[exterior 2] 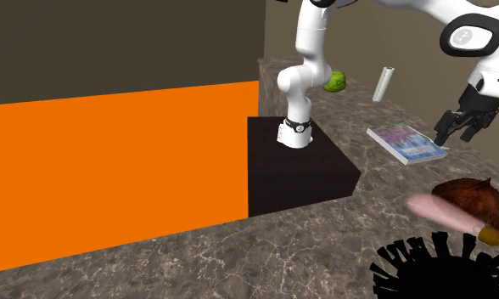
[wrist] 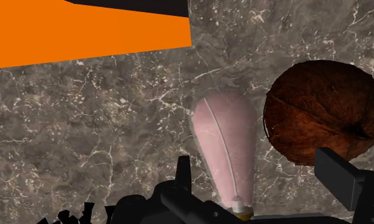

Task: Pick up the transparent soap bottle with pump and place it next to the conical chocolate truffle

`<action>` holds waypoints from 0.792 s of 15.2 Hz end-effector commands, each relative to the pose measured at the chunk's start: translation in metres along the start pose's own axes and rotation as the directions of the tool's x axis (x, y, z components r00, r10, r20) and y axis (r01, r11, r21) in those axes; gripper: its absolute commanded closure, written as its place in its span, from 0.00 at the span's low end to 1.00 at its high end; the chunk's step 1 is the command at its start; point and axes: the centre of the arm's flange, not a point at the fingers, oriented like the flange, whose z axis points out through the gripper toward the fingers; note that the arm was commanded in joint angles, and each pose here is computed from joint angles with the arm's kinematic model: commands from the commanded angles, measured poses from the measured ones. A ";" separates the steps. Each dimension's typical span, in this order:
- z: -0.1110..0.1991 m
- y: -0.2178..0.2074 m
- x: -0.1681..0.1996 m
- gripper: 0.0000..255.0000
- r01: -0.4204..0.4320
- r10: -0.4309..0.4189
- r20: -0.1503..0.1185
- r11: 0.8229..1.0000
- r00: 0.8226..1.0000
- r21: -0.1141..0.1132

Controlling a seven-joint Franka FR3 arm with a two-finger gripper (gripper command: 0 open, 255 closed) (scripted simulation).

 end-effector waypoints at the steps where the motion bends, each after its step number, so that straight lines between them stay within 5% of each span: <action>1: -0.013 0.000 0.000 0.00 0.000 0.000 0.000 1.000 1.000 0.000; 4: -0.050 0.000 0.000 0.00 0.000 0.000 0.000 1.000 1.000 0.000; 12: -0.050 0.000 0.000 0.00 0.000 0.000 0.000 1.000 1.000 0.000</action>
